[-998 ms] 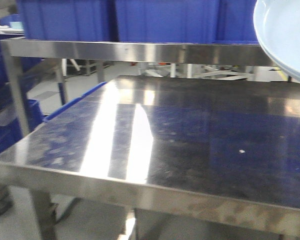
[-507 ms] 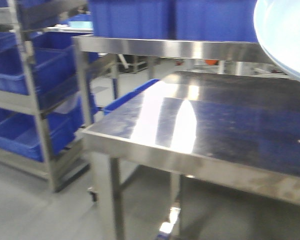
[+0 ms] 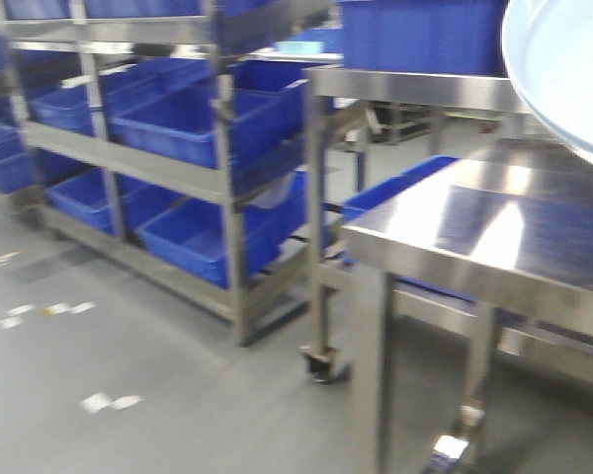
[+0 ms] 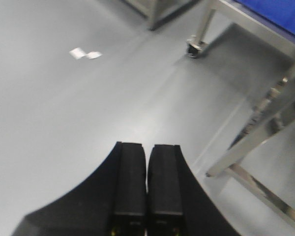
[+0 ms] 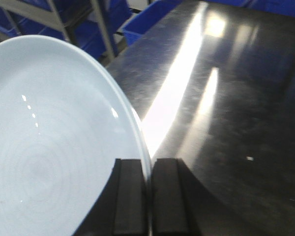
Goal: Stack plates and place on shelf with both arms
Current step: 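Drive the base away from the table carrying the plates in the right gripper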
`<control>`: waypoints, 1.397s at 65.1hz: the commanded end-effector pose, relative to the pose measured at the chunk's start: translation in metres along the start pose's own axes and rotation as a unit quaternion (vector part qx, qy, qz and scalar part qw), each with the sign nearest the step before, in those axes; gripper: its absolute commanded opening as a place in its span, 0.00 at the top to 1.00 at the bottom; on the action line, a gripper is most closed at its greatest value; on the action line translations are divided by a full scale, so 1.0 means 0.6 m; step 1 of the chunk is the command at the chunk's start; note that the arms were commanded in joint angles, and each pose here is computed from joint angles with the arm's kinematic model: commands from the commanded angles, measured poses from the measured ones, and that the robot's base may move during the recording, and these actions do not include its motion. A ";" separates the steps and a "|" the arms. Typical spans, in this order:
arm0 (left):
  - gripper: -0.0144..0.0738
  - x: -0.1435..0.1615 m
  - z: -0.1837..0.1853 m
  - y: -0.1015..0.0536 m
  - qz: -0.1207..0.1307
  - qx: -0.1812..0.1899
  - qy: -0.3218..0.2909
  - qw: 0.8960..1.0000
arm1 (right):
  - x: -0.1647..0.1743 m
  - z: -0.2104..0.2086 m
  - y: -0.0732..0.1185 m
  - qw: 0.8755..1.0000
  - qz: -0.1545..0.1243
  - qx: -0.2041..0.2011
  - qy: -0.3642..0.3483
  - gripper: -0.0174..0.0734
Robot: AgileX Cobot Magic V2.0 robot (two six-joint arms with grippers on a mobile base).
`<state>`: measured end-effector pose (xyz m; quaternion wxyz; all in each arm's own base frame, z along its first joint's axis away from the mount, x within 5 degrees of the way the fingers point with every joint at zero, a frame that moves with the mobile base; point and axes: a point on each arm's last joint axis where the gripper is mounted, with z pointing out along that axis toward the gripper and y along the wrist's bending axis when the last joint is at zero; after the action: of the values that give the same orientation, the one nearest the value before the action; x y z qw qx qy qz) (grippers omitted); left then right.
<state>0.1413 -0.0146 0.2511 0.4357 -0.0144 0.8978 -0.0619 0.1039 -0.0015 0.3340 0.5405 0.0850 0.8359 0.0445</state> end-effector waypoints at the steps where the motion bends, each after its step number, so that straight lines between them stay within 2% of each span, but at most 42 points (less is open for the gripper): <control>1: 0.74 -0.026 -0.008 -0.005 -0.003 0.008 -0.053 0.999 | -0.029 -0.010 0.005 0.998 -0.002 -0.011 -0.064 0.78; 91: 0.74 -0.026 -0.009 -0.005 -0.003 0.008 -0.052 0.999 | -0.029 -0.008 0.005 0.998 -0.002 -0.010 -0.060 0.78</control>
<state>0.1412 -0.0146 0.2515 0.4370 -0.0144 0.8972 -0.0620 0.1038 -0.0015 0.3339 0.5397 0.0851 0.8364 0.0444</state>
